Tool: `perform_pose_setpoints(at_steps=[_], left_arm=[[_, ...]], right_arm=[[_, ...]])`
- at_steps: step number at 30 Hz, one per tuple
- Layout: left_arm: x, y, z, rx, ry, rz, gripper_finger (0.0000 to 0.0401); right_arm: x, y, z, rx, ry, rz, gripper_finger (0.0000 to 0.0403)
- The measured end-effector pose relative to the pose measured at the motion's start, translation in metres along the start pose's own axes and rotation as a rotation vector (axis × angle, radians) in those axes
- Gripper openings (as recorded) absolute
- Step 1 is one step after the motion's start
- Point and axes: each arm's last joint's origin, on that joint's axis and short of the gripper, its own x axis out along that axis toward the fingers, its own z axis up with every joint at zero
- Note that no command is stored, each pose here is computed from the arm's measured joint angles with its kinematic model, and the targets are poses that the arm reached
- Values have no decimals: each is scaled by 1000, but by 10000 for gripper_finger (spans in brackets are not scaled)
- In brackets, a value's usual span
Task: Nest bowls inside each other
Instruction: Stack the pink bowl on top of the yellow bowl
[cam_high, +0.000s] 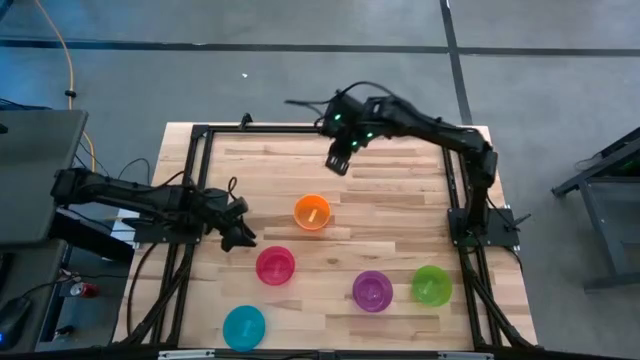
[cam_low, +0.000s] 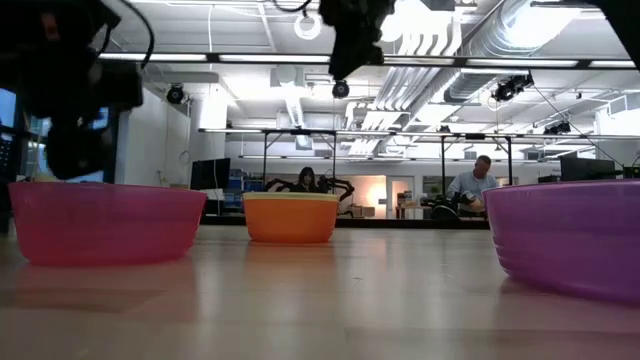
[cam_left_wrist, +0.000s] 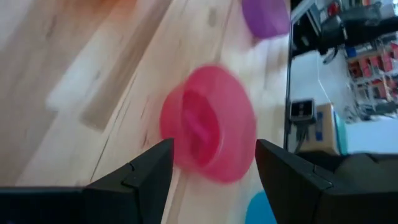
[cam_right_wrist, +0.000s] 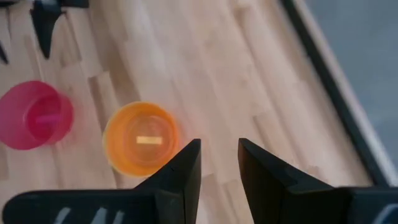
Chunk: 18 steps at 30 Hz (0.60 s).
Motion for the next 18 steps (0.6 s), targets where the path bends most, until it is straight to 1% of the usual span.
perform_pose_setpoints(at_steps=[3,8,12,18], left_arm=[[2,-13,7,38,10,78,216],[16,-29,13,116,96,228,216],[32,-38,16,142,143,293,216],[57,-47,23,143,207,348,216]], right_arm=[[-19,-8,-1,-15,-41,-25,99],[-45,-22,-5,-15,-90,-61,99],[-60,-30,-9,-21,-115,-103,99],[-78,-44,-14,-15,-141,-132,99]])
